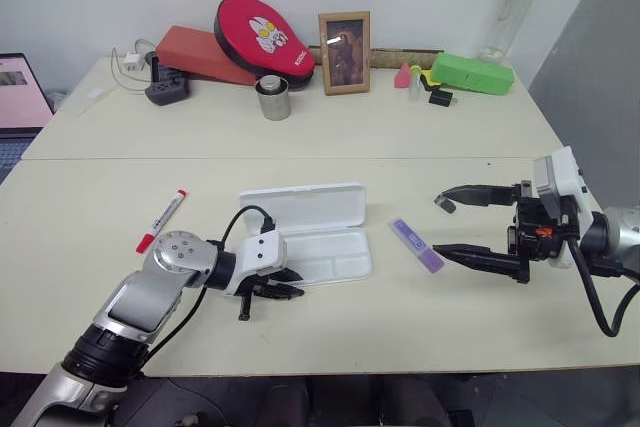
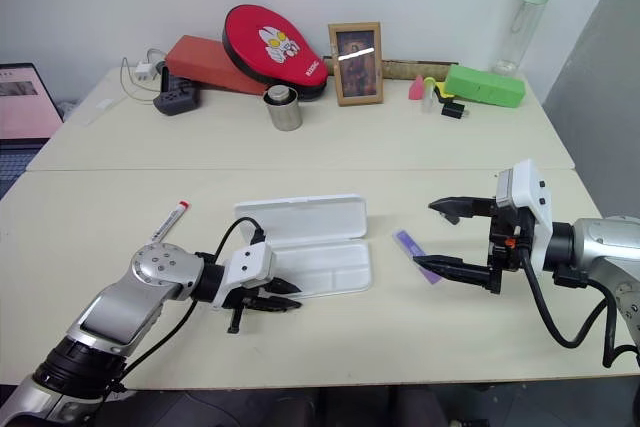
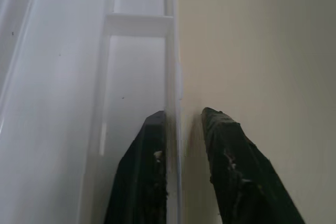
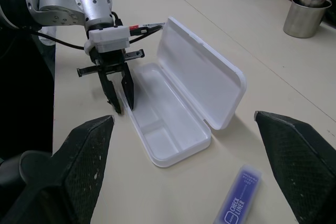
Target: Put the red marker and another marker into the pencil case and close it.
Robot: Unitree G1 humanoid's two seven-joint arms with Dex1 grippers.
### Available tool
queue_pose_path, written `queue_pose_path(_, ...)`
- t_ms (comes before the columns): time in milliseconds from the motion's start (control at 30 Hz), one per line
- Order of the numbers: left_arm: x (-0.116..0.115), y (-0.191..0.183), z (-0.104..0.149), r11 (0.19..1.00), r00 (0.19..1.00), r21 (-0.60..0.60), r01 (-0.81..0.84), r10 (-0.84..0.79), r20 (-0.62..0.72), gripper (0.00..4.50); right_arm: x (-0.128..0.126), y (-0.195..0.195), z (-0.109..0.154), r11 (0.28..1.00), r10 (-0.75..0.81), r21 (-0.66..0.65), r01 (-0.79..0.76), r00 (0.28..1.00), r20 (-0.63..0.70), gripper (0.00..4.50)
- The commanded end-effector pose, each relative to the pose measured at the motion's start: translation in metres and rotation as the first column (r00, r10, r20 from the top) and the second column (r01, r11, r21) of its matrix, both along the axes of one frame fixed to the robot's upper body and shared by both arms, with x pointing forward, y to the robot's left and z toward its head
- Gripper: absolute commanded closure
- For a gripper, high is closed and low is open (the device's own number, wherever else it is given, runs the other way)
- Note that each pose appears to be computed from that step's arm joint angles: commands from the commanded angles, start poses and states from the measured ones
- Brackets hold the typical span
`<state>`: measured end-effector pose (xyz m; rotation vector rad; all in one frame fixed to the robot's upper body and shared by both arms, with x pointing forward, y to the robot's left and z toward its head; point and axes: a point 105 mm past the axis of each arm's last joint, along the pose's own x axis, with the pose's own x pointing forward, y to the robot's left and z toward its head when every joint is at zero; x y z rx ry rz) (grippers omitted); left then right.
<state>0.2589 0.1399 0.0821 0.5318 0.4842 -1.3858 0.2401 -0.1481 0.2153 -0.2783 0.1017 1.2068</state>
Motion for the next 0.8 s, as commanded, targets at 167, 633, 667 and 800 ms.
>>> queue_pose_path(167, -0.011, -0.009, 0.037, 0.991, 1.0, -0.131, -0.01, 0.013, 0.019, 1.6, 0.0, 0.003, 0.01, 0.999, 0.033, -0.008, -0.033, 0.999, 0.042, 0.0)
queue_pose_path(633, 0.028, 0.047, 0.152, 0.7, 0.834, -0.59, -0.403, 0.546, 0.078, 0.01, 0.02, 0.017, 0.038, 0.991, 0.044, 0.115, -0.061, 0.988, 0.147, 0.0)
queue_pose_path(667, 0.039, 0.069, 0.152, 0.644, 0.758, -0.587, -0.492, 0.648, 0.076, 0.01, 0.02, 0.022, 0.04, 0.99, 0.062, 0.118, -0.081, 0.985, 0.158, 0.0)
queue_pose_path(800, 0.054, 0.117, 0.145, 0.511, 0.57, -0.562, -0.65, 0.817, 0.084, 0.01, 0.014, 0.035, 0.046, 0.978, 0.13, 0.14, -0.156, 0.976, 0.175, 0.0)
